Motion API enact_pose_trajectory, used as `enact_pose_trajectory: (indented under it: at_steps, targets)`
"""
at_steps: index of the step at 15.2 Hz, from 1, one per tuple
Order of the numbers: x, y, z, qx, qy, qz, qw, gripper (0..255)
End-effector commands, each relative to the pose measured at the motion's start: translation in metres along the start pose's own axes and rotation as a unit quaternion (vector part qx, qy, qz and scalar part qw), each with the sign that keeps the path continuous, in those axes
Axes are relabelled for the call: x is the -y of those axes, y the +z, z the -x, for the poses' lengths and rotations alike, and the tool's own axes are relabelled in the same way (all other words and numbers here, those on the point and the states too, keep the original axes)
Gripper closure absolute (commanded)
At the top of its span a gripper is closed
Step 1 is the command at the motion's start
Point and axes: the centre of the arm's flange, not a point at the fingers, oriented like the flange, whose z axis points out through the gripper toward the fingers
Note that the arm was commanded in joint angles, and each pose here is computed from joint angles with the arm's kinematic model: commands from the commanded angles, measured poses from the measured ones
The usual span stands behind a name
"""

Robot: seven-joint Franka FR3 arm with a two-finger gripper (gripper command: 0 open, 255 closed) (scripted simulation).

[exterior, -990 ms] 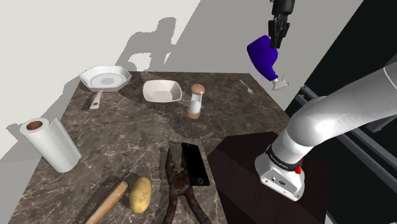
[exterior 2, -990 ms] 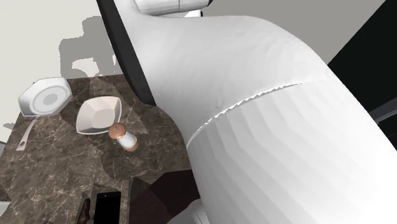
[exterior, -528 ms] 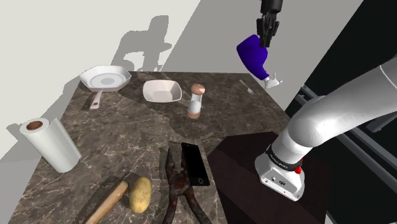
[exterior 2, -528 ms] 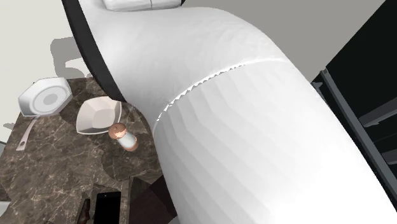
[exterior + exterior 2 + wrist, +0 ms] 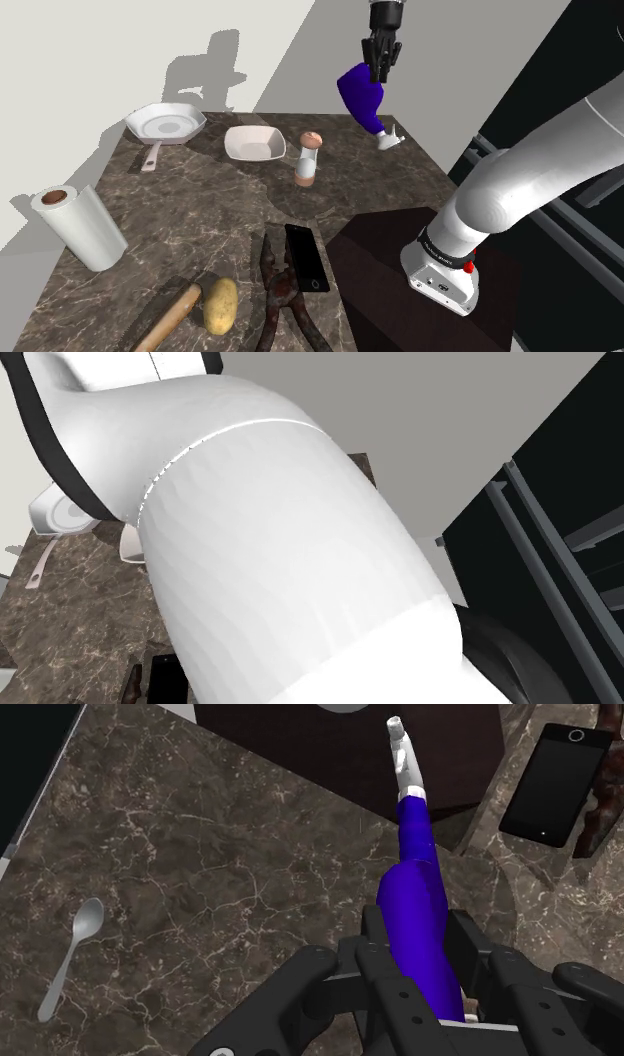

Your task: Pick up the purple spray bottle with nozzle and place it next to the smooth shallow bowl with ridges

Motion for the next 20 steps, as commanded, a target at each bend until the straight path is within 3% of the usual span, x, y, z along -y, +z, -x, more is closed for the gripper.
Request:
enact_pose_trajectory:
  at_steps: [1,20]
  targets:
    - [0.02,0.007,-0.015,0.0,0.0,0.0,1.0,255]
    - [0.225,0.063,-0.15,0.0,0.001,0.0,1.0,255]
